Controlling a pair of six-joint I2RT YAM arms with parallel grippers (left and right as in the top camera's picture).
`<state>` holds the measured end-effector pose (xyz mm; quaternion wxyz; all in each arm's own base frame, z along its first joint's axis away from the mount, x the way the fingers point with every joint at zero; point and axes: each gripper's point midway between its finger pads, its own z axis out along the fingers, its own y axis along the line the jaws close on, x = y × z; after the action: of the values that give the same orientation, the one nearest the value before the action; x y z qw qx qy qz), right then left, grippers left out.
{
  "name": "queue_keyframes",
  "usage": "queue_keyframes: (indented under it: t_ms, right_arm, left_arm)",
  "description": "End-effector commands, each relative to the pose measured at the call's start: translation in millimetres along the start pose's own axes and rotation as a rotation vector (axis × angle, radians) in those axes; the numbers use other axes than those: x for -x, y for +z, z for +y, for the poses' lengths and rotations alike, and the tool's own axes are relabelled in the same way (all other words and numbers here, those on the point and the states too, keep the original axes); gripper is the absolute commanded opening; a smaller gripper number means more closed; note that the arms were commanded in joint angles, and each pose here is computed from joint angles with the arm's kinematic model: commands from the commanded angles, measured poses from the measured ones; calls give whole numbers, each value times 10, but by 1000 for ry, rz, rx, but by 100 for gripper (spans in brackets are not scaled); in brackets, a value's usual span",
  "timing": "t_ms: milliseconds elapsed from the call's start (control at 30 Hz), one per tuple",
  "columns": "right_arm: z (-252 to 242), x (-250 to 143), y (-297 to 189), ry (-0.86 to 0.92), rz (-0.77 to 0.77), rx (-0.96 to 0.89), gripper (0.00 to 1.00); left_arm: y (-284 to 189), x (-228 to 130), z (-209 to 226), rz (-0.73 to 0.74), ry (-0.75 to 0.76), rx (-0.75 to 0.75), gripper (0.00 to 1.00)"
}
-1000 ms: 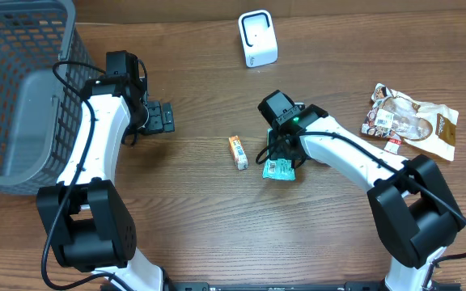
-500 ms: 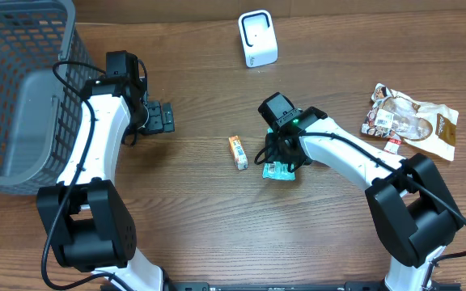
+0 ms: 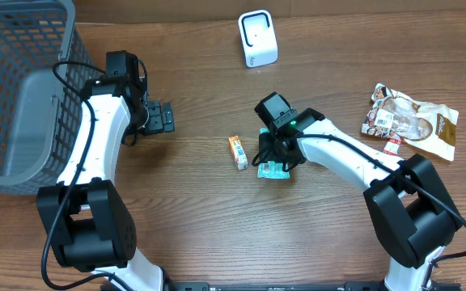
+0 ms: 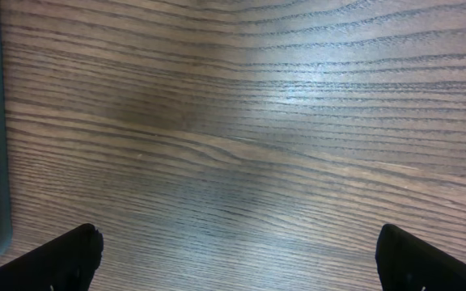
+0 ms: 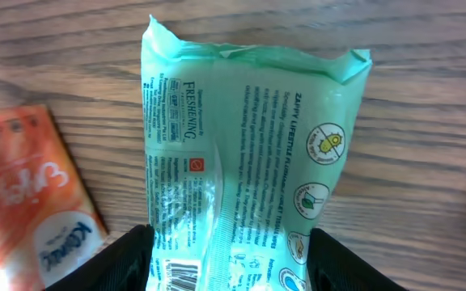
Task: Scan the item barcode
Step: 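Lower the teal pack beside the orange packet and open the right gripper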
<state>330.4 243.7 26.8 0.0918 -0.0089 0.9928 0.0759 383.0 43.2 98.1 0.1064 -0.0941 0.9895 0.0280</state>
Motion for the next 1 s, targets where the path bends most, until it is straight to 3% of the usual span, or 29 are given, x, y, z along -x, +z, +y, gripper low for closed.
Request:
queue_keyframes:
  t_ms: [0, 267, 500, 967]
  right_arm:
    - [19, -30, 26, -28, 7, 5, 62]
    - [12, 20, 8, -29, -14, -5, 62]
    - [173, 298, -365, -45, -99, 49, 62]
    - [443, 36, -230, -94, -8, 121, 58]
  left_arm:
    - [13, 6, -1, 1, 21, 4, 100]
    - [13, 6, -1, 1, 21, 4, 100]
    - [13, 5, -1, 1, 21, 4, 100]
    - [13, 6, -1, 1, 21, 4, 100]
